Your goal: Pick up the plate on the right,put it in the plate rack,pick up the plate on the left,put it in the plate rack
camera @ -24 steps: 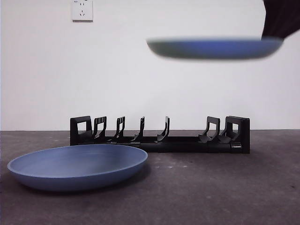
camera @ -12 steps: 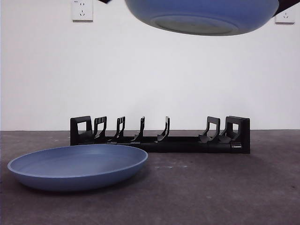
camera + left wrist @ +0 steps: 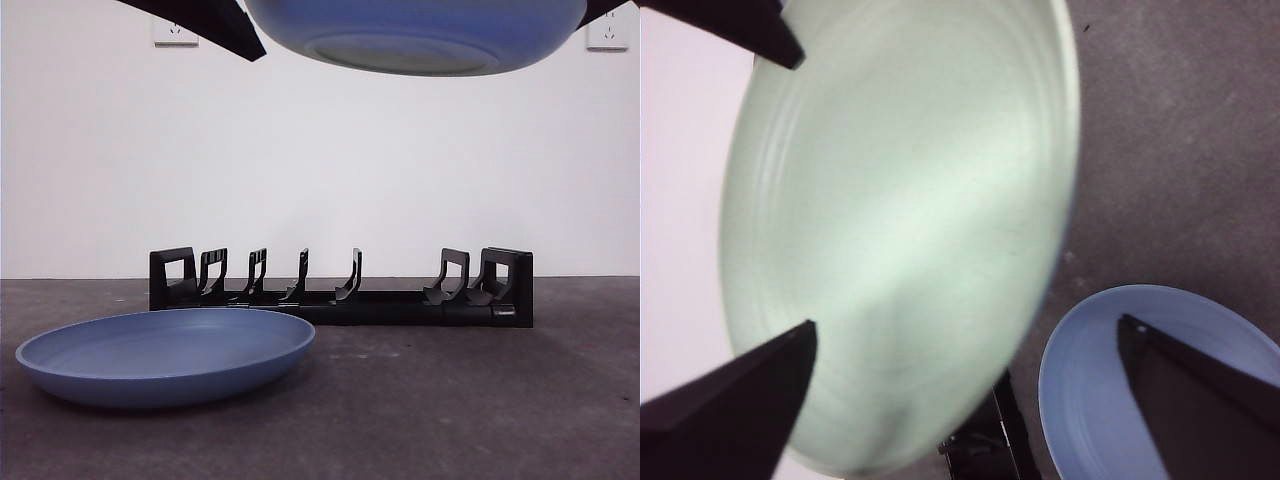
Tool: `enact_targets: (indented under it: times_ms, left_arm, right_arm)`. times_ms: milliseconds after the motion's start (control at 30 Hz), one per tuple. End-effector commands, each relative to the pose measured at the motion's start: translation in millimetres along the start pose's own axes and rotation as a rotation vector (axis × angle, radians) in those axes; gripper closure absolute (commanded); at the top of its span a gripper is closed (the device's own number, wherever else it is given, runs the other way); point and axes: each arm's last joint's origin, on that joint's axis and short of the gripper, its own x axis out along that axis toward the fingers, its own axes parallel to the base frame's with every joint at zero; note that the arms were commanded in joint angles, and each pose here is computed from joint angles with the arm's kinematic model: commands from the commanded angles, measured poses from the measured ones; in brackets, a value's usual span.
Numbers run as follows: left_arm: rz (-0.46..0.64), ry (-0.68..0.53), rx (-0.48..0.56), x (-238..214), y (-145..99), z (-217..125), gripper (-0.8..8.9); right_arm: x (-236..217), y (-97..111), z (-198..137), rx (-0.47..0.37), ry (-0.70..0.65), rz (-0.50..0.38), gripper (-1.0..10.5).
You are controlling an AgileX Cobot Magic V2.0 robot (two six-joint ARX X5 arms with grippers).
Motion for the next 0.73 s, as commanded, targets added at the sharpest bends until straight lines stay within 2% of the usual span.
enact_targets:
  times_ms: [33,167,300,367,733]
  left_arm:
    - [0.001,-0.009,0.012,0.0,-0.6,2.3,6.19]
    - [-0.002,-0.013,0.012,-0.2,-1.2,3.4,6.49]
    - [-0.002,-0.013,0.012,-0.2,-1.2,3.3,7.87]
    - [-0.002,-0.013,0.012,-0.2,-1.2,3.3,8.22]
    - [-0.030,-0.021,0.025,-1.0,-4.8,5.5,8.22]
  right_arm:
    - [0.5,-0.3,1.0,-0.004,-0.001,-0.003,9.6]
    - [0.6,-0.2,1.2,-0.006,-0.002,-0.002,9.6]
    - [0.6,-0.2,1.2,-0.010,-0.002,-0.002,9.6]
    - [0.6,-0.2,1.2,-0.010,-0.002,-0.002,9.6]
    - [0.6,-0.2,2.5,-0.016,-0.015,-0.002,9.6]
